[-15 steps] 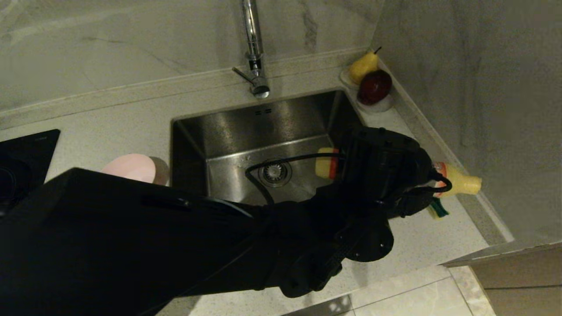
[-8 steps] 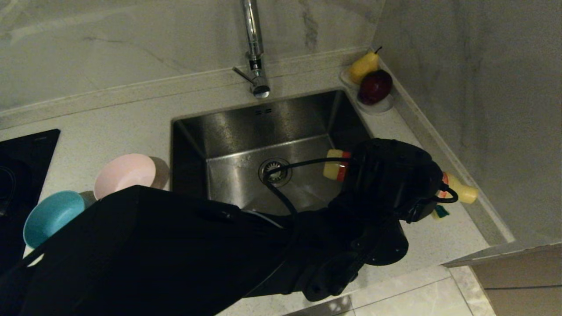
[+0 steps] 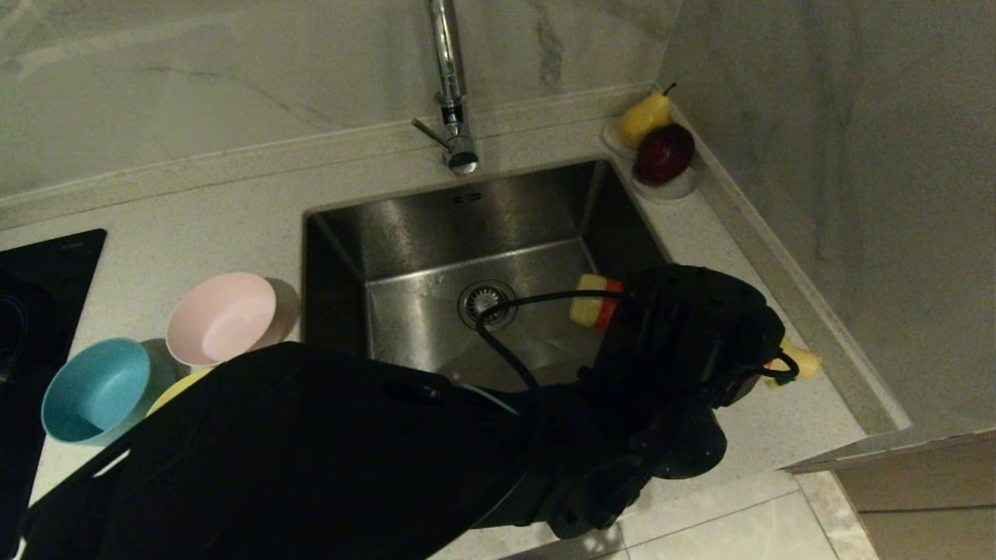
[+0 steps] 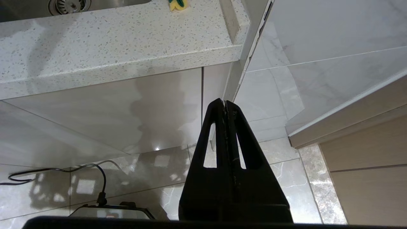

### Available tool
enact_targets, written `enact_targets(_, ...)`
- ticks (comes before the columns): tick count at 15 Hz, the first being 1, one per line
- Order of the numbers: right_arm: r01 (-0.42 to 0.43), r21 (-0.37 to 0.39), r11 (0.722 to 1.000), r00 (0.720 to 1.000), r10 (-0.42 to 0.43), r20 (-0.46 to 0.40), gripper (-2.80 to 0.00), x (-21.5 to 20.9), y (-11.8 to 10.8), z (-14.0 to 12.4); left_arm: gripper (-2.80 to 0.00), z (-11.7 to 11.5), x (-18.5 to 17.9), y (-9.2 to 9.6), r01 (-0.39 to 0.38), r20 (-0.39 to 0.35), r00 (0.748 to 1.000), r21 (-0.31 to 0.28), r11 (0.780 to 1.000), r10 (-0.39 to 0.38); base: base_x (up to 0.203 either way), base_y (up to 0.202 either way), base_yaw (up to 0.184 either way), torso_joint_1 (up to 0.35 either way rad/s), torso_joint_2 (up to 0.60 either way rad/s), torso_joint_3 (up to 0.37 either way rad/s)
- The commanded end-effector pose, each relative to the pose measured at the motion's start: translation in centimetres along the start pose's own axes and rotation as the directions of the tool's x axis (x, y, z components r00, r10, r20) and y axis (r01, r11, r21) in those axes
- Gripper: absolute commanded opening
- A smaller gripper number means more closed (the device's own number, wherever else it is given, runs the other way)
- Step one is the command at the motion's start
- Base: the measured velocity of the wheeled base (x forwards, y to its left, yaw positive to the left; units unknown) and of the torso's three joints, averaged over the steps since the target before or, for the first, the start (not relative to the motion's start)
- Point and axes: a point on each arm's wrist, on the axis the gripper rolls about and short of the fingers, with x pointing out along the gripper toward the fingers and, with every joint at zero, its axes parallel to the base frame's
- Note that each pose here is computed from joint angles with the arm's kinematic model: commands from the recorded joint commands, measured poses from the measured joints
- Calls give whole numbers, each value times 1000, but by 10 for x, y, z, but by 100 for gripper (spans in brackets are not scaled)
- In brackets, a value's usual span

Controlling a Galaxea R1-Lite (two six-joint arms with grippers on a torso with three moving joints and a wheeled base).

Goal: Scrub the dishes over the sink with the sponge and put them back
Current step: Squeeze it onto the sponge

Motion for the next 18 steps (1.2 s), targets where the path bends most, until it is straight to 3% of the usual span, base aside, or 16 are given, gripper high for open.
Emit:
enact_targets(1, 0, 0, 1000, 1000, 0, -1, -280, 0, 0, 0, -280, -3, 3, 2, -4, -15, 1000, 42, 999, 5, 0, 0, 0, 0, 0, 0)
enact_targets(4, 0, 0, 1000, 1000, 0, -1, -280, 0, 0, 0, -280, -7, 9, 1, -11, -31, 999, 35, 999, 12, 0, 0, 0, 0, 0, 0)
enact_targets(9, 0, 0, 1000, 1000, 0, 0, -280, 0, 0, 0, -280, -11, 16, 3, -10, -56, 998, 77, 997, 14, 0, 0, 0, 0, 0, 0)
enact_targets(14, 0, 0, 1000, 1000, 0, -1, -280, 0, 0, 0, -280, -9, 29, 10, -37, -81, 996, 72, 997, 43, 0, 0, 0, 0, 0, 0)
enact_targets(18, 0, 0, 1000, 1000, 0, -1, -280, 0, 0, 0, -280, -1, 42, 6, -50, -119, 991, 46, 998, 55, 0, 0, 0, 0, 0, 0)
